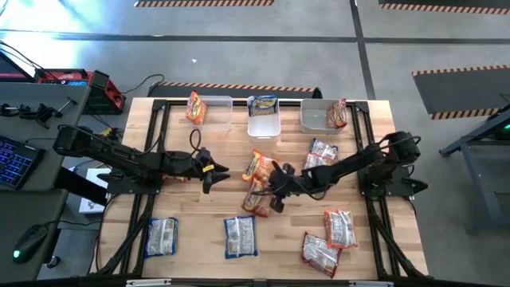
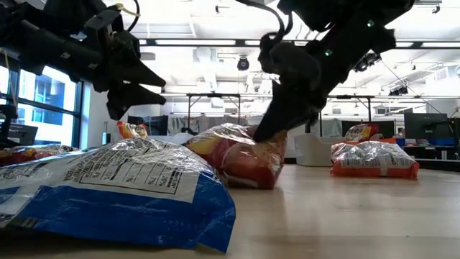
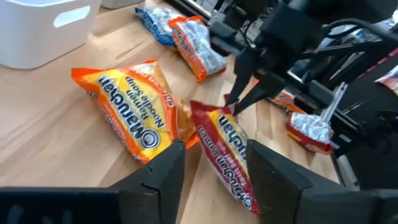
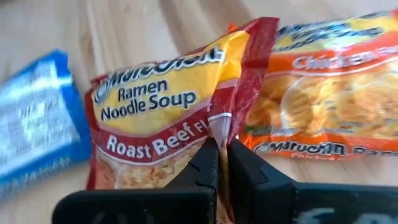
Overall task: Sort Maruchan noodles
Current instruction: Put the middle red noodle pack into the gray bin
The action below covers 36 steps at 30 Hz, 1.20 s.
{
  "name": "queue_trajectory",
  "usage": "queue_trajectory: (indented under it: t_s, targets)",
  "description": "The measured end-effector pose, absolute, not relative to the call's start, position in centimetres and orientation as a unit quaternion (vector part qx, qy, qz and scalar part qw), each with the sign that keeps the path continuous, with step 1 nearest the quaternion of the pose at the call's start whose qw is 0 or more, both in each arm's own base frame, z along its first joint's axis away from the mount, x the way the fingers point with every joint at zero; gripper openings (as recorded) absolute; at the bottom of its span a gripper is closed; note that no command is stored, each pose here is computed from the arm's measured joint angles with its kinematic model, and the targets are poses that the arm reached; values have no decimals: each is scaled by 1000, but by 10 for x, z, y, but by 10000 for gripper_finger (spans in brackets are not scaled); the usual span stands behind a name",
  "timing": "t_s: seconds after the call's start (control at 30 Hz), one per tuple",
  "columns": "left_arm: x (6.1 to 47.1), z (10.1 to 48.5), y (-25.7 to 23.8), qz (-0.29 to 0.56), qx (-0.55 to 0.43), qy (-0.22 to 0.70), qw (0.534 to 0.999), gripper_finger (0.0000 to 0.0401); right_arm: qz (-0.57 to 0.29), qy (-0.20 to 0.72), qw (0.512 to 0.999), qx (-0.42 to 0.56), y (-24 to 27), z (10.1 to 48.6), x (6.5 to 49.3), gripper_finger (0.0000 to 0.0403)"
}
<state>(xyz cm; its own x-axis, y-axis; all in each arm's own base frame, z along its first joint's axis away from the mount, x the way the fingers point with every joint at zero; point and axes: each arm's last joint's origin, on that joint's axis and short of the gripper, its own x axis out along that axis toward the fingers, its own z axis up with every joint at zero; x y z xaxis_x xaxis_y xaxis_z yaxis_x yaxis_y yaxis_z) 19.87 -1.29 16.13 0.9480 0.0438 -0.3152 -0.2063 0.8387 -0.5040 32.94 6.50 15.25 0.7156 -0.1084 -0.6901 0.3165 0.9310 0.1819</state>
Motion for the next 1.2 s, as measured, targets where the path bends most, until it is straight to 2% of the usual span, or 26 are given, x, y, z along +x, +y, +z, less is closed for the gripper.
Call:
queue_trajectory:
  t_s: [0.27,0.43,0.57,0.8,1.2]
  targets:
    - [200,156,-15,71,-316,161,932,204,-167,279,933,153,79,161,332,0]
    - [205,140,-22,72,-326,200,921,226,-186,232,949,107,84,169,335,0]
    - [214,132,-29,52,-319,187,928,236,-183,215,955,88,83,173,337,0]
    - [228,114,-29,101,-238,217,941,239,-168,207,961,67,84,175,339,0]
    - [238,114,-30,76,-130,226,962,239,-163,200,965,56,84,177,340,0]
